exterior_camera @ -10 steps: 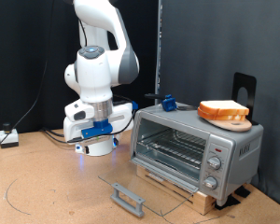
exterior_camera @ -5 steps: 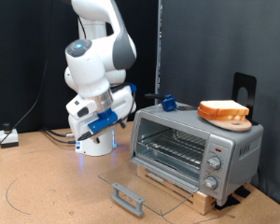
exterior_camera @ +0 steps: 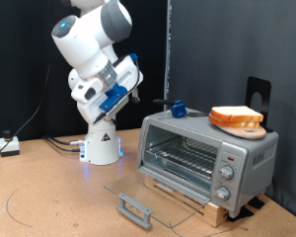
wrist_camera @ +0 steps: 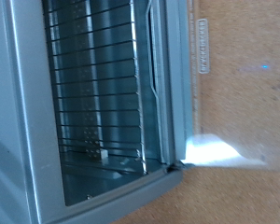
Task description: Make a piece of toast with the oven
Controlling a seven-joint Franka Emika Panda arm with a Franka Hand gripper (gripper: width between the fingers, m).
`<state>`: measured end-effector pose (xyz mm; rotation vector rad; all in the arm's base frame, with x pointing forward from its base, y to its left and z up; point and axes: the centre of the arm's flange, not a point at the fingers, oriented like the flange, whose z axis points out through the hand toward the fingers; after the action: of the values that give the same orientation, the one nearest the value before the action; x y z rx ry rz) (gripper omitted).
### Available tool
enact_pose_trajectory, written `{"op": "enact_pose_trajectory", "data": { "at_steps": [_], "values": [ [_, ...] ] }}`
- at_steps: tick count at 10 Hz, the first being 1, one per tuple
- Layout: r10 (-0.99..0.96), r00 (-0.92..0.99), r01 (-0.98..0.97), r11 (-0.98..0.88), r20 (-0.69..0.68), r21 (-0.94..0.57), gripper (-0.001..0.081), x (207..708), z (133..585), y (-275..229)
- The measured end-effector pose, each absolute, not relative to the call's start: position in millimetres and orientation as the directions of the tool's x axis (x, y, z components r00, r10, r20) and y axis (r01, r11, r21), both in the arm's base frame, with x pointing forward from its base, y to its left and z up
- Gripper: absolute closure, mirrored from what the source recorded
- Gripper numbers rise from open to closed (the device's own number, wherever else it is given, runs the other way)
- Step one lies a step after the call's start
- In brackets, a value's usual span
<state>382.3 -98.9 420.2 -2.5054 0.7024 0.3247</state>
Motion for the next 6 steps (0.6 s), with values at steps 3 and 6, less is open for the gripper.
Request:
{"op": "enact_pose_trajectory", "data": {
  "at_steps": [3,6],
  "values": [
    [-0.390,0.858,-0.509,-0.736,-0.334,-0.446,-0.0003,378.8,429.0,-91.7],
    [-0.057,0.974,-0.187,-0.753,-0.220,-0.631,-0.0003,375.4,447.2,-55.5]
  ]
}}
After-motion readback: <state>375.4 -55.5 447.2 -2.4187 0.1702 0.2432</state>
